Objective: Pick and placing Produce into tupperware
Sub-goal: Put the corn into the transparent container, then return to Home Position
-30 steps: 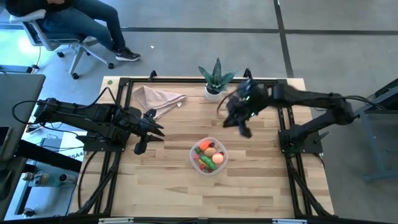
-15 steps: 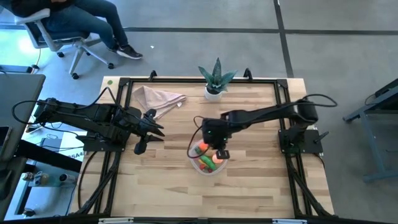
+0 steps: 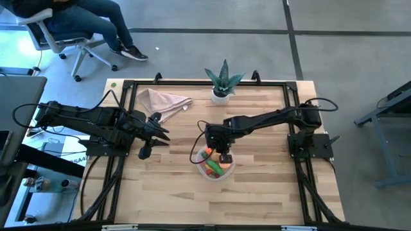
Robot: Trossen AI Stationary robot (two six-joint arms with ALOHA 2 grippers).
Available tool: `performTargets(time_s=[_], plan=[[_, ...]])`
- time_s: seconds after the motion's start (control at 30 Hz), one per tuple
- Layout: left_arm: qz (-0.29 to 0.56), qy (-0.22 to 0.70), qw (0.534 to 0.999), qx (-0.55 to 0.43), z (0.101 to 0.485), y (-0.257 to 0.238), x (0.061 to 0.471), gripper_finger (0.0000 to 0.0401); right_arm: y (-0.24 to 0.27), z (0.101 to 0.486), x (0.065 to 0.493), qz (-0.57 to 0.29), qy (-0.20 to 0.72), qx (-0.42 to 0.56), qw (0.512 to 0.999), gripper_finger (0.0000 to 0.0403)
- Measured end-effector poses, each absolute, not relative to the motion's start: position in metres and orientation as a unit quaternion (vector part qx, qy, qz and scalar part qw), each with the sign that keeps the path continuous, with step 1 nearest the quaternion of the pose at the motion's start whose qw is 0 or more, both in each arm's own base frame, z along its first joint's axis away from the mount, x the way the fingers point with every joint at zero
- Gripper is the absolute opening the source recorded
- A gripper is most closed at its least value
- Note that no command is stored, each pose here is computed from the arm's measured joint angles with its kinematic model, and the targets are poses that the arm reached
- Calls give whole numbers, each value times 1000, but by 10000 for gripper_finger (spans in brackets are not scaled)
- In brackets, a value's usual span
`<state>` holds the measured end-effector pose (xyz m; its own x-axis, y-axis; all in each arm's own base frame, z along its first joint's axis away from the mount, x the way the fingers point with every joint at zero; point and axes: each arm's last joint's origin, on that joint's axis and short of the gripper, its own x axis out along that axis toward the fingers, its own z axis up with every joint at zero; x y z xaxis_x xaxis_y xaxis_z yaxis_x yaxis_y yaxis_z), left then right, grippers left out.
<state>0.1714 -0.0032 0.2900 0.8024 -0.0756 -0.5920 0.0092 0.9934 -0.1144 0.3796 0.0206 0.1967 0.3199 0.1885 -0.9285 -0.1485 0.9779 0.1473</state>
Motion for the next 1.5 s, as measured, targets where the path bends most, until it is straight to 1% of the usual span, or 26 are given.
performTargets(time_s=[0.13,0.43,0.93,1.2,1.37,1.5], plan=[[-22,314,948,-53,290,-3,171,83,17,190,382,97,579,21,809,18],[-22,313,948,-53,290,-3,171,83,15,190,382,95,579,23,809,20],[-22,313,948,-53,290,-3,171,83,15,190,382,89,580,33,809,70],[-22,313,948,-53,290,-3,171,83,15,192,378,88,591,34,801,74],[-22,314,948,-53,290,-3,171,83,15,211,365,88,599,36,795,74],[-22,314,948,-53,290,-3,171,83,13,245,344,68,590,36,803,74]])
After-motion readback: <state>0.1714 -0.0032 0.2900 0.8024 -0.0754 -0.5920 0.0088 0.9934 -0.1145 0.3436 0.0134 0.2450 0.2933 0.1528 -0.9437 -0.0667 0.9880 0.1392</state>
